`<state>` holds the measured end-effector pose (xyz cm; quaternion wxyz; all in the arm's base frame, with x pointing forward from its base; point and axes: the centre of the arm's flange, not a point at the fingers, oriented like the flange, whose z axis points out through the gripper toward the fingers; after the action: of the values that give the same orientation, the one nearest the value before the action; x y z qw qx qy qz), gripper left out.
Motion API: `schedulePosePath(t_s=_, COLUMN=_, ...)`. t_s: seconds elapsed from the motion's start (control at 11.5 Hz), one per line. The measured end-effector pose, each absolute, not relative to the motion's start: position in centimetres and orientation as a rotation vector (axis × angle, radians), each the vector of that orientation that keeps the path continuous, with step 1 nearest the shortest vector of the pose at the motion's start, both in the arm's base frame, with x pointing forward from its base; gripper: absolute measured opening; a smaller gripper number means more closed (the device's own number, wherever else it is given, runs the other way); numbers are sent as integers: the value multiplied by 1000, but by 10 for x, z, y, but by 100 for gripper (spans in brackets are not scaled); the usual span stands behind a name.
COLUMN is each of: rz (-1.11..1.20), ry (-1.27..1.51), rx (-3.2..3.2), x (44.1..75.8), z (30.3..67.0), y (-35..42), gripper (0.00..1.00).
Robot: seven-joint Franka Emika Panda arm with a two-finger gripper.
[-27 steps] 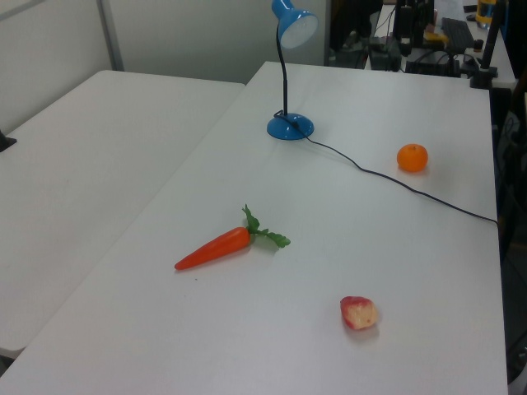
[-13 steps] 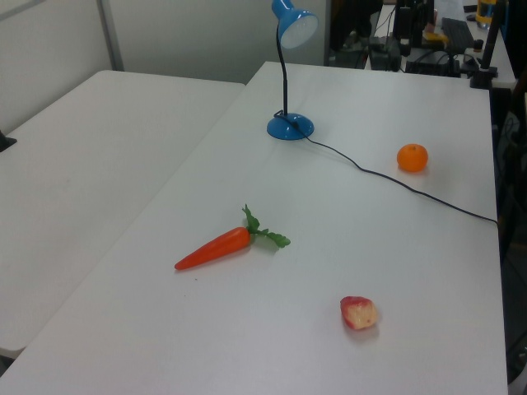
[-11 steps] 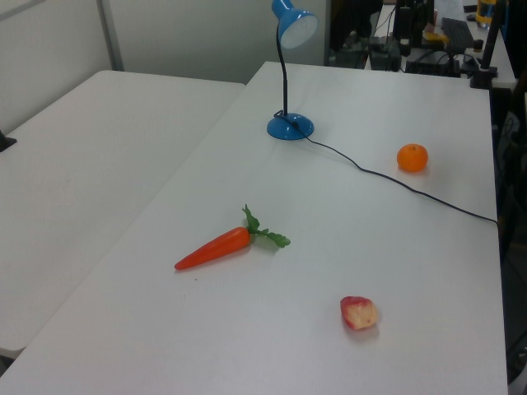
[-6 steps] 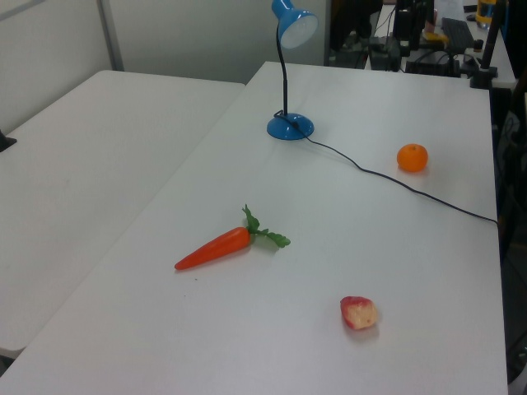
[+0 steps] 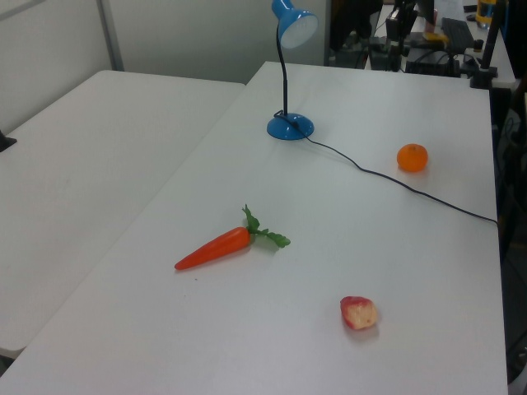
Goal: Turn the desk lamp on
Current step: 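Move the gripper down to the switch on the blue lamp base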
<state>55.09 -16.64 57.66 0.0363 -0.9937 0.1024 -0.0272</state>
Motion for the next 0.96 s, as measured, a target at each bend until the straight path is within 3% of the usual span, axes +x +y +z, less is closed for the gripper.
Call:
schedulePosePath(t_s=0.52, rz=-268, ry=622, rx=-3025, x=600, z=527, y=-174, gripper=1)
schedulePosePath(t_s=0.96, rz=-351, ry=797, rx=-2997, x=644, z=465, y=-147, gripper=1)
